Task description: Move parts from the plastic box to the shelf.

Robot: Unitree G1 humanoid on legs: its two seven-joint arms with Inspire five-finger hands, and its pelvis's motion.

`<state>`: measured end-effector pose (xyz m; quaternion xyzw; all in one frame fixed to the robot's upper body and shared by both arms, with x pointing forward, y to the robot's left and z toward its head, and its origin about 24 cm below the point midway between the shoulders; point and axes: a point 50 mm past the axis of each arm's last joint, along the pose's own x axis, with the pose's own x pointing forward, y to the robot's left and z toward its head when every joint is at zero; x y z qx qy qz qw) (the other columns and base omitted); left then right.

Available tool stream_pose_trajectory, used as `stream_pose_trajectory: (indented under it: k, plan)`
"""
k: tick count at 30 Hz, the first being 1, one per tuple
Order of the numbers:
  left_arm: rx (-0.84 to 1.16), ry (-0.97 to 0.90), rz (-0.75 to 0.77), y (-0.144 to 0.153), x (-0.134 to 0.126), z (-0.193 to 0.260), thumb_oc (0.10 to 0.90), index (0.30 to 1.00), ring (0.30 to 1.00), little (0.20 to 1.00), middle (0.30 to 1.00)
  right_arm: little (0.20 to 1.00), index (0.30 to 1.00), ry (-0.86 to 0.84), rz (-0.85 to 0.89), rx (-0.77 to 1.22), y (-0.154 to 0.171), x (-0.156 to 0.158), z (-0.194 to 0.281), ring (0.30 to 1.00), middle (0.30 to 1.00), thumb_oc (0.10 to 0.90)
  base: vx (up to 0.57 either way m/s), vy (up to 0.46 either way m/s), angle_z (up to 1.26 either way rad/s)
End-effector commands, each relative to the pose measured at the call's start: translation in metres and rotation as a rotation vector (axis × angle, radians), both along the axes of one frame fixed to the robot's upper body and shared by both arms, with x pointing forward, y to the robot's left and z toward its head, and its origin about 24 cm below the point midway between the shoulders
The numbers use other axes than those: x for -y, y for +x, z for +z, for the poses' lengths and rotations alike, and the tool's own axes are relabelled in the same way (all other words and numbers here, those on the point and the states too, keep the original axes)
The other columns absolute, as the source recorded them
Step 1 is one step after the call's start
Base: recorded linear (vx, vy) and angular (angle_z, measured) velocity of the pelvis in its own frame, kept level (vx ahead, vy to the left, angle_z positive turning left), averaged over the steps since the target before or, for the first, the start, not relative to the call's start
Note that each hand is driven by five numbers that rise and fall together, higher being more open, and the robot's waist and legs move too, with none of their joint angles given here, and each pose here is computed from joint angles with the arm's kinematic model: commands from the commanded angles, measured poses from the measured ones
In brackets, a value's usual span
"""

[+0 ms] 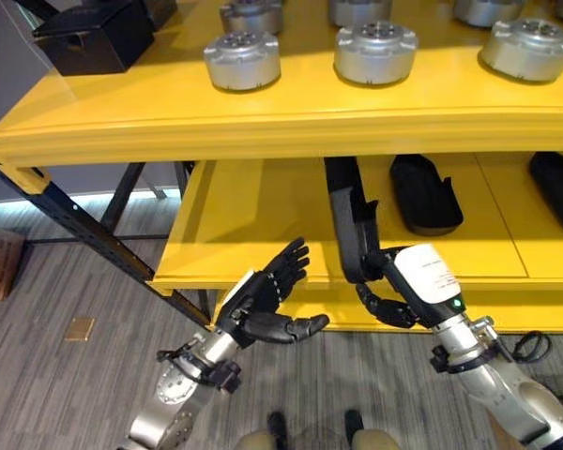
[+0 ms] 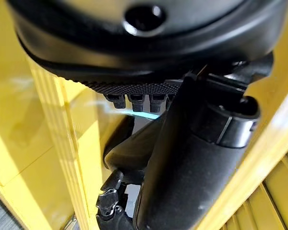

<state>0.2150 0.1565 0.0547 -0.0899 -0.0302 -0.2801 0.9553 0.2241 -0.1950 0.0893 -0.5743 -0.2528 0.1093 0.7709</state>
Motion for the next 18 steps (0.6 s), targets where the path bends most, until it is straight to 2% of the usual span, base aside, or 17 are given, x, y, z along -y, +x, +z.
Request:
stream_pose_trajectory:
  k: [1,7,9,18]
  plan:
    - [0.203,-0.125,-0.036,0.004,0.0,0.038,0.9,1.0,1.0,1.0,1.0,0.3,0.3,0.032,0.103,0.255,0.009,-0.006,0.052,0.3,0.3,0.4,0.12,0.325,-0.08]
    - [0.185,-0.113,-0.07,0.007,0.002,0.035,0.9,1.0,1.0,1.0,1.0,0.3,0.3,0.077,0.064,0.191,0.012,-0.001,0.047,0.3,0.3,0.4,0.09,0.185,-0.02]
    - [0.17,-0.096,-0.073,0.005,-0.001,0.032,0.9,1.0,1.0,1.0,1.0,0.3,0.3,0.075,0.002,0.131,0.018,0.0,0.039,0.3,0.3,0.4,0.21,0.277,0.11]
    - [0.175,-0.071,-0.085,0.007,0.001,0.032,0.9,1.0,1.0,1.0,1.0,0.3,0.3,0.04,-0.13,0.019,0.039,0.008,0.018,0.3,0.3,0.4,0.08,0.025,0.11]
